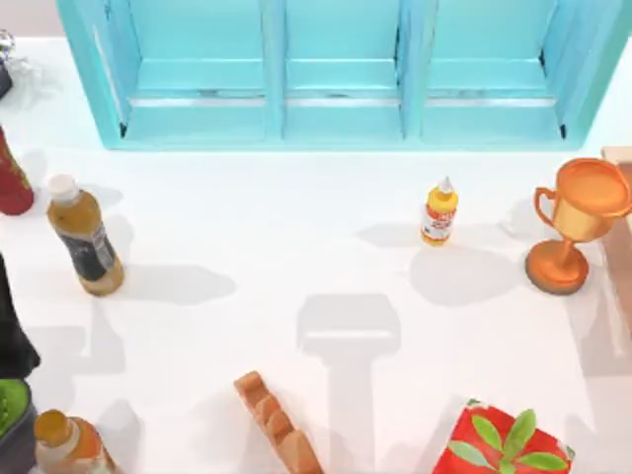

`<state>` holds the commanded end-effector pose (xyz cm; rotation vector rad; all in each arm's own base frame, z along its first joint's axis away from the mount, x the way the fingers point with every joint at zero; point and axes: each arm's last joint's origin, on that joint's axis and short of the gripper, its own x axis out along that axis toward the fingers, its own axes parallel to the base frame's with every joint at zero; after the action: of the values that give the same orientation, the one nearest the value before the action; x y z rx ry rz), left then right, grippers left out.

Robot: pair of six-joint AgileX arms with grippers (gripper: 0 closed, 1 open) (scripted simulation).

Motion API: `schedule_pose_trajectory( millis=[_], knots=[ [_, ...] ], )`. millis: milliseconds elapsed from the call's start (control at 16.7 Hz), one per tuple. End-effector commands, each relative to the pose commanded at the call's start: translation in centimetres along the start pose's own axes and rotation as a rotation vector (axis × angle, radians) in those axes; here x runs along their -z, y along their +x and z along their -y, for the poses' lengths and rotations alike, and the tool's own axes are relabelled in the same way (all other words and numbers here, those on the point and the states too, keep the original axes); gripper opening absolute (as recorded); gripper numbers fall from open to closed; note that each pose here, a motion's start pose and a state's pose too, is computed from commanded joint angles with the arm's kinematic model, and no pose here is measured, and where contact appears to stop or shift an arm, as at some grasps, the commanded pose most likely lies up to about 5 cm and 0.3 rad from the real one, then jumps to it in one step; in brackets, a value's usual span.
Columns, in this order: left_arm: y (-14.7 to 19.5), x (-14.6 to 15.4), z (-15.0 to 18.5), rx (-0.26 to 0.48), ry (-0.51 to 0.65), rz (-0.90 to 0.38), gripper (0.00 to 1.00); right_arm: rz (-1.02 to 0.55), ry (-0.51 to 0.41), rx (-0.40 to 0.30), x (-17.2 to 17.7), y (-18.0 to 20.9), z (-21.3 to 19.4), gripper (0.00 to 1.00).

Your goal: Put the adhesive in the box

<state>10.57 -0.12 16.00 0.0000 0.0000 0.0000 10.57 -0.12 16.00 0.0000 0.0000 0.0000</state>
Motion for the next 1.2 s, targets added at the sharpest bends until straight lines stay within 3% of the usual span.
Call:
schedule_pose_trajectory(
  millis=[360,660,900,1020,1200],
  knots=[
    [0.0,0.0,0.0,0.000,0.000,0.000,1.00,-0.022,0.010,-0.051,-0.4,0.5,-0.8,1.00],
    [0.0,0.0,0.0,0.000,0.000,0.000,1.00,-0.088,0.041,-0.205,-2.0,2.7,-4.2,1.00],
    [0.0,0.0,0.0,0.000,0.000,0.000,1.00,-0.213,0.045,-0.325,-2.2,5.8,-9.2,1.00],
    [0.0,0.0,0.0,0.000,0.000,0.000,1.00,-0.280,0.040,-0.336,-1.4,7.5,-12.3,1.00],
    [0.0,0.0,0.0,0.000,0.000,0.000,1.00,-0.342,0.036,-0.287,0.6,9.7,-16.7,1.00]
  ],
)
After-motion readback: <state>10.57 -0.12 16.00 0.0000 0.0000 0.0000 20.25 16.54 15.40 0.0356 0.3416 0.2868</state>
